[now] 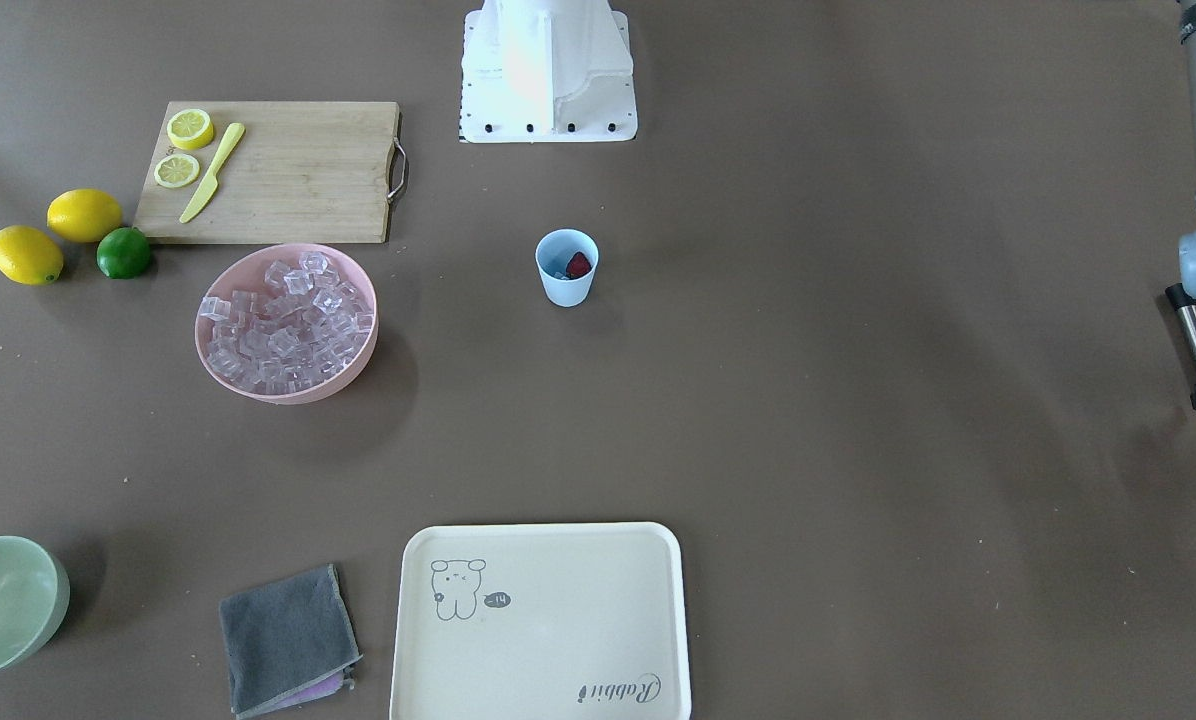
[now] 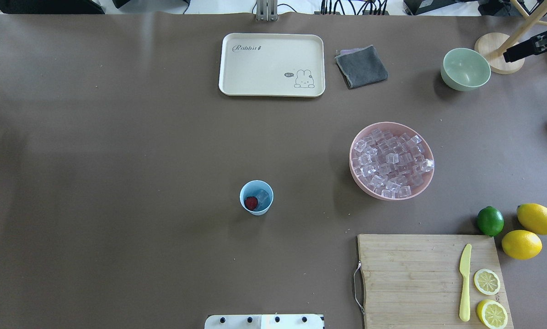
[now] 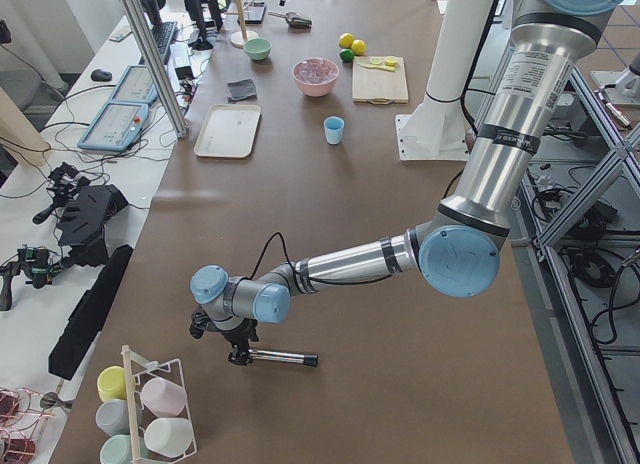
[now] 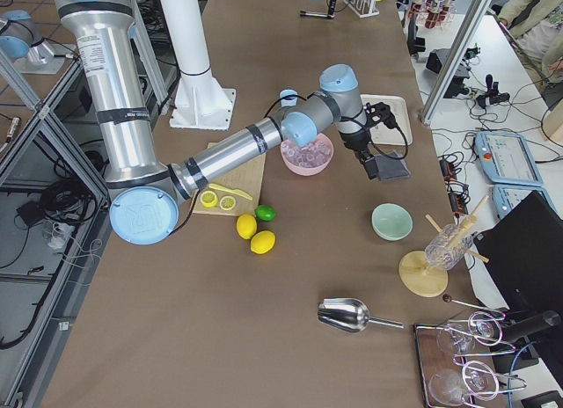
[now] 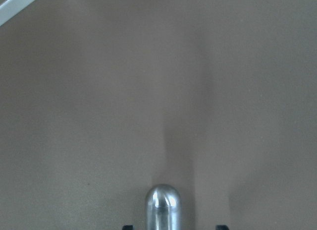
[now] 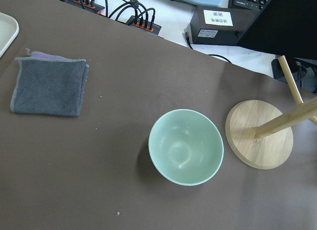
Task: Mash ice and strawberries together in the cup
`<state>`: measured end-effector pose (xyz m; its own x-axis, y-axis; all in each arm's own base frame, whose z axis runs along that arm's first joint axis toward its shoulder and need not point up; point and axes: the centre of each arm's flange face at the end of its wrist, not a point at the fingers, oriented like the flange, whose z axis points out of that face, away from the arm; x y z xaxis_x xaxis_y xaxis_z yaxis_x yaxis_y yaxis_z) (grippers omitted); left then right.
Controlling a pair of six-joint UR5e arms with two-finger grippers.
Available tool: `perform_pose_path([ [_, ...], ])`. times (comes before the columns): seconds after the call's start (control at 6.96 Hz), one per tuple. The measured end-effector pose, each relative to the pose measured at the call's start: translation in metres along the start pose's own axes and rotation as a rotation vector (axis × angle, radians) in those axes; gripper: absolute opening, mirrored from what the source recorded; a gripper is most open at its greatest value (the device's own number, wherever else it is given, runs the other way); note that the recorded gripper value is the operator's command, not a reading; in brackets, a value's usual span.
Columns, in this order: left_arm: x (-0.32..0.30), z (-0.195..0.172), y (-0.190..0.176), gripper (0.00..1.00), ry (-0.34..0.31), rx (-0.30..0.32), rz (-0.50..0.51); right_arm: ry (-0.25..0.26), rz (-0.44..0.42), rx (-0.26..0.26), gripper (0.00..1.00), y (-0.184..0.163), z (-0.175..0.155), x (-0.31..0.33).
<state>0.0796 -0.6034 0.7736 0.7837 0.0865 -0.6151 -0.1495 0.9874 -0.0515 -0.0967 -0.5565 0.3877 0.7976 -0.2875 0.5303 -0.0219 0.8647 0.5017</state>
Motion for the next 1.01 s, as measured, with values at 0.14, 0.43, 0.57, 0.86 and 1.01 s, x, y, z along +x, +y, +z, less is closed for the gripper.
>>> perform_pose_path([
  [0.14,-0.001,0.002,0.001,0.57,-0.001,-0.004,-0.002,-0.001,-0.001,0.002,1.0,0.0,-0.001,-0.001],
  [0.43,-0.002,0.004,0.002,0.0,-0.002,-0.007,-0.004,0.0,-0.001,0.004,1.0,0.0,-0.002,-0.001],
  [0.57,-0.003,0.005,0.002,0.0,-0.002,-0.009,-0.007,0.002,-0.001,0.005,1.0,0.0,-0.002,-0.001],
  [0.86,-0.002,0.003,0.0,0.0,-0.002,-0.007,-0.009,0.005,-0.002,0.006,1.0,0.0,-0.002,0.0],
  [1.01,-0.003,-0.006,-0.005,0.0,0.003,0.007,-0.014,0.006,0.0,0.005,1.0,0.0,-0.002,0.0],
])
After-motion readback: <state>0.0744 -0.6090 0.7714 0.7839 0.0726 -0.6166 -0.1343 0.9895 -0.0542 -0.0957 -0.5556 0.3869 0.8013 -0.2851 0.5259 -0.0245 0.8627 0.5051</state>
